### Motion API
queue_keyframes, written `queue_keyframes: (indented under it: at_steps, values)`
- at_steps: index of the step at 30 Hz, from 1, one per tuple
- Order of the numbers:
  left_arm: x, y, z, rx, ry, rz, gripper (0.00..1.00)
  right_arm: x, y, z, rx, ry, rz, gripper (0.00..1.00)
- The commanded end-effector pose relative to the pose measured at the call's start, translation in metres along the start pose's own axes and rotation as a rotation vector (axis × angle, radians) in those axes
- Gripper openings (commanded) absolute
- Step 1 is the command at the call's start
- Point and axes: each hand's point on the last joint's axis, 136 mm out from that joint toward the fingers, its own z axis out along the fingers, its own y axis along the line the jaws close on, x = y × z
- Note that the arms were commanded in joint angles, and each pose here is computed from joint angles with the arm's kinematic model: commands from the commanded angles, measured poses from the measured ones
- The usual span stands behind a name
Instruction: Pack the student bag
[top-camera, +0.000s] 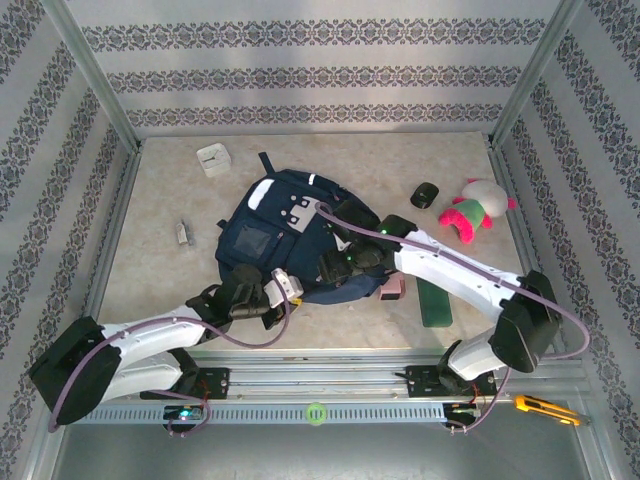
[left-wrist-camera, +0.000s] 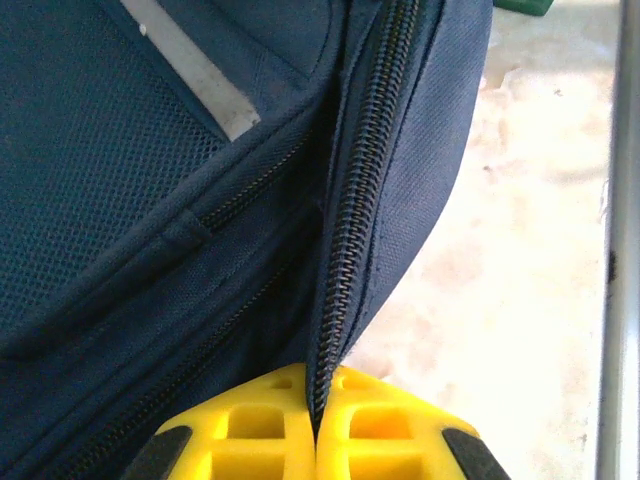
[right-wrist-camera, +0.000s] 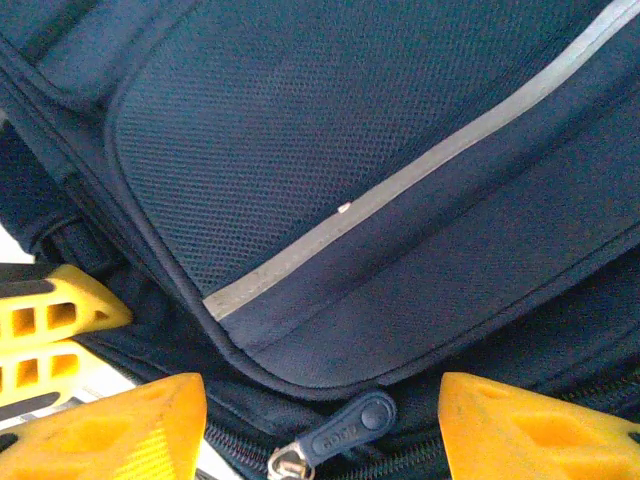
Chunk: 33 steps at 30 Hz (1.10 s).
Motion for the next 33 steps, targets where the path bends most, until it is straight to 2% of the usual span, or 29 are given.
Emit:
queue_keyframes:
  at_steps: [1, 5, 8, 12, 16, 20, 21, 23, 24, 26, 27, 29, 32, 33]
  values:
    - [-0.027, 0.015, -0.005, -0.112, -0.092, 0.177, 0.03, 0.008, -0.01, -0.011, -0.025, 0.042, 0.02, 0.64]
    - [-0.037, 0.022, -0.004, -0.152, -0.089, 0.213, 0.08, 0.01, -0.024, -0.02, -0.129, 0.019, 0.162, 0.66]
    - [-0.042, 0.018, -0.002, -0.164, -0.063, 0.306, 0.07, 0.007, -0.024, -0.026, -0.216, -0.004, 0.209, 0.65]
    - [-0.039, 0.022, -0.006, -0.225, 0.094, 0.543, 0.0, 0.003, -0.023, -0.031, -0.218, 0.022, 0.171, 0.64]
    - [-0.04, 0.047, -0.027, -0.382, 0.203, 0.753, 0.0, -0.002, -0.016, -0.033, -0.248, 0.024, 0.146, 0.64]
    - [-0.025, 0.073, -0.051, -0.507, 0.357, 0.839, 0.0, -0.009, -0.006, -0.03, -0.315, -0.001, 0.156, 0.64]
    - [-0.019, 0.074, -0.055, -0.499, 0.393, 0.835, 0.03, -0.01, -0.006, -0.029, -0.315, -0.007, 0.158, 0.64]
    - [-0.004, 0.07, -0.062, -0.456, 0.449, 0.8, 0.16, -0.014, -0.006, -0.028, -0.322, -0.026, 0.162, 0.64]
    - [0.002, 0.067, -0.064, -0.428, 0.467, 0.781, 0.26, -0.015, -0.004, -0.028, -0.33, -0.036, 0.163, 0.63]
    - [0.009, 0.052, -0.067, -0.337, 0.473, 0.698, 0.54, -0.017, -0.002, -0.028, -0.345, -0.049, 0.165, 0.63]
    - [0.007, 0.044, -0.066, -0.296, 0.452, 0.662, 0.6, -0.018, -0.003, -0.028, -0.345, -0.055, 0.166, 0.63]
    - [-0.007, 0.029, -0.062, -0.234, 0.359, 0.589, 0.67, -0.016, -0.003, -0.028, -0.35, -0.067, 0.168, 0.63]
    - [-0.029, 0.009, -0.05, -0.154, 0.194, 0.534, 0.71, -0.01, -0.001, -0.026, -0.366, -0.067, 0.174, 0.63]
    - [-0.03, 0.004, -0.045, -0.127, 0.172, 0.528, 0.71, -0.006, 0.001, -0.025, -0.371, -0.059, 0.176, 0.63]
